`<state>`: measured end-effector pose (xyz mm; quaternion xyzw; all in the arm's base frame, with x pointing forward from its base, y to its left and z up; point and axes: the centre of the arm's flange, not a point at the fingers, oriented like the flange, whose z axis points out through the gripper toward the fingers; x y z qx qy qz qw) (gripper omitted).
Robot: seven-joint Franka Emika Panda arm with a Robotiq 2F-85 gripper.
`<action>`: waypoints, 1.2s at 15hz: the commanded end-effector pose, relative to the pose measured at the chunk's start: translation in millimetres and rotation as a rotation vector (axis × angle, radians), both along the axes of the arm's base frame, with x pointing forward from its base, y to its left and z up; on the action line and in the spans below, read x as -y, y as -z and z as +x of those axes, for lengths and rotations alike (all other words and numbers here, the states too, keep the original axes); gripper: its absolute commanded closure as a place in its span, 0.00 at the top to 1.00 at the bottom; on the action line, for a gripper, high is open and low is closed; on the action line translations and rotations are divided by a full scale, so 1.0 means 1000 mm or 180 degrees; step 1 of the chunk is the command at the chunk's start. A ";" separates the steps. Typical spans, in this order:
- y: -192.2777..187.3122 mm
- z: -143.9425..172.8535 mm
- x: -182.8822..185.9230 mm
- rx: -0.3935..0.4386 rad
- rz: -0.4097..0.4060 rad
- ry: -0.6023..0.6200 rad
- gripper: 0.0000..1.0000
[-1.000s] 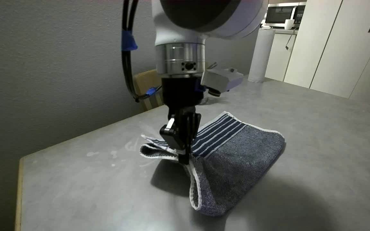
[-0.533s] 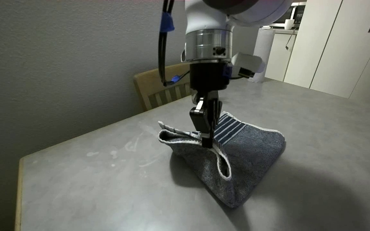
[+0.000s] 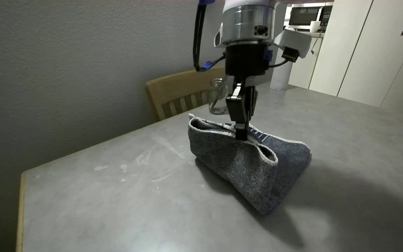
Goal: Fold the towel
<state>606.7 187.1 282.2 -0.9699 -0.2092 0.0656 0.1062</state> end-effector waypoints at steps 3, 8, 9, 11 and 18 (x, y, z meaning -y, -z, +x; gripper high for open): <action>-0.019 -0.023 0.026 0.0143 0.0038 0.0161 0.01; -0.021 -0.029 0.040 0.0173 0.0016 0.0489 0.01; -0.019 -0.031 0.043 0.0181 -0.0001 0.0611 0.01; -0.018 -0.034 0.050 0.0186 -0.0054 0.0836 0.01; -0.029 -0.044 0.070 0.0178 0.0026 0.0660 0.01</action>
